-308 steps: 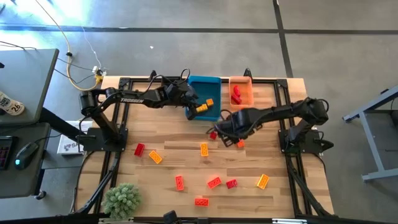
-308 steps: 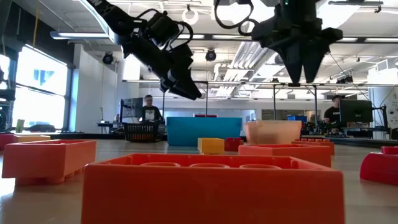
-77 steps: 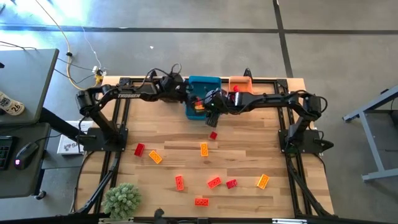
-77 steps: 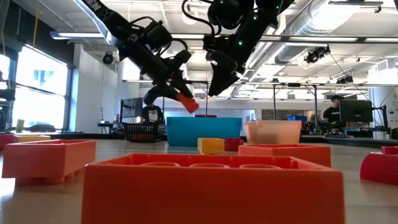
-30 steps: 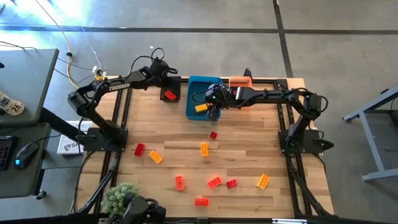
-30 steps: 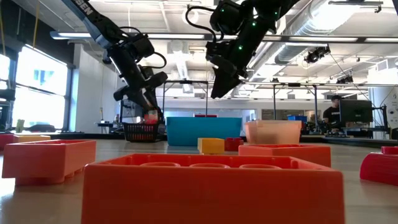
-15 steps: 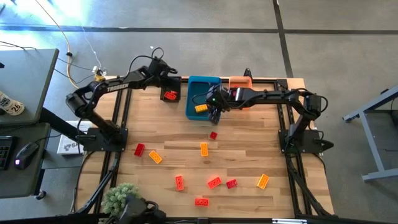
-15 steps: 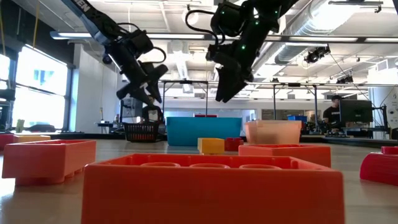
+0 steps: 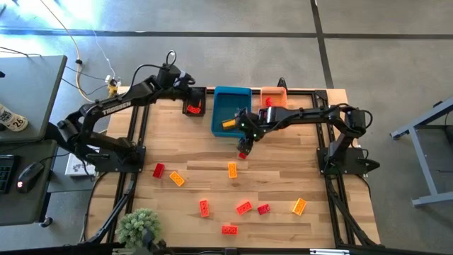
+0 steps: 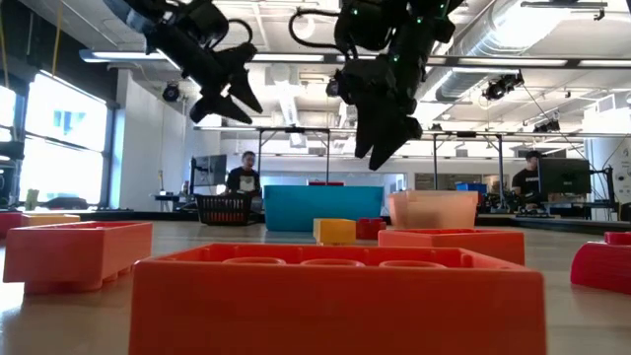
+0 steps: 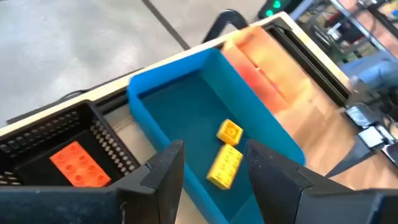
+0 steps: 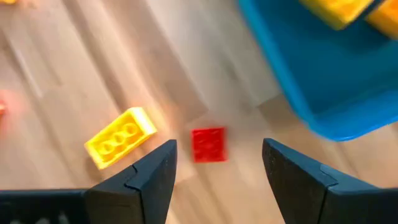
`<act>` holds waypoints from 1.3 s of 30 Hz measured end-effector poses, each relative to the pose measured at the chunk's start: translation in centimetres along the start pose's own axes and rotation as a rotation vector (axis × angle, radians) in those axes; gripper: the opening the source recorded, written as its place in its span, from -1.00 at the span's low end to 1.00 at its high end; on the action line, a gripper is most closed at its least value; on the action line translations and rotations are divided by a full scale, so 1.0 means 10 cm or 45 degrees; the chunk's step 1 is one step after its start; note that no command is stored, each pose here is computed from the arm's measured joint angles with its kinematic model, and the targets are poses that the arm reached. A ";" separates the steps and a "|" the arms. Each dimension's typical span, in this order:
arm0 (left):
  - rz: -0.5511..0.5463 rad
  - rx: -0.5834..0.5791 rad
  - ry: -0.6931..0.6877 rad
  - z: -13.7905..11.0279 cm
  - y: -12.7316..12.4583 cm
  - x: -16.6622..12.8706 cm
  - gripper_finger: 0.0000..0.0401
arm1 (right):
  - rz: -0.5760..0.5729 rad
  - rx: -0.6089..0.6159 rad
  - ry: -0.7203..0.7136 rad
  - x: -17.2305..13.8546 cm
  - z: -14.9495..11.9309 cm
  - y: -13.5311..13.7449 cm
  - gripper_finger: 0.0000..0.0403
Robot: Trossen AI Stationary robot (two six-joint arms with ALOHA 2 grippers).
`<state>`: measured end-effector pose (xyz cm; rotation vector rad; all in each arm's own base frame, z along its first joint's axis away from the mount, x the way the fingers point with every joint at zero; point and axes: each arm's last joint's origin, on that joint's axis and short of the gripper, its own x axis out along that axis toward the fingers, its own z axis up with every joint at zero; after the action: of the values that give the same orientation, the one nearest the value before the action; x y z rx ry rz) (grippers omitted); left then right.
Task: Sort & place blocks by color
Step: Put the red game piece into the orange bin
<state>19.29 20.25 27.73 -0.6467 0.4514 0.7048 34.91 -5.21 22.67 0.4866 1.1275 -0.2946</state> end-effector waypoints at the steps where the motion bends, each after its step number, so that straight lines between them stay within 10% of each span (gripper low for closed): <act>1: -0.013 0.018 0.006 -0.01 -0.04 -0.03 -0.21 | 0.006 -0.002 0.003 0.00 -0.02 0.04 0.11; 27: -0.389 0.289 0.274 -0.61 -1.06 -0.26 -0.21 | -0.114 -0.277 -0.133 0.34 -0.37 0.33 0.11; 39: -0.326 0.354 0.235 -0.72 -1.20 -0.30 -0.21 | -0.155 -0.281 -0.184 0.56 -0.55 0.19 0.11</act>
<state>24.66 7.04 28.97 -0.4963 0.6123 0.3319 33.77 -0.66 16.10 0.1986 1.0356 -0.3020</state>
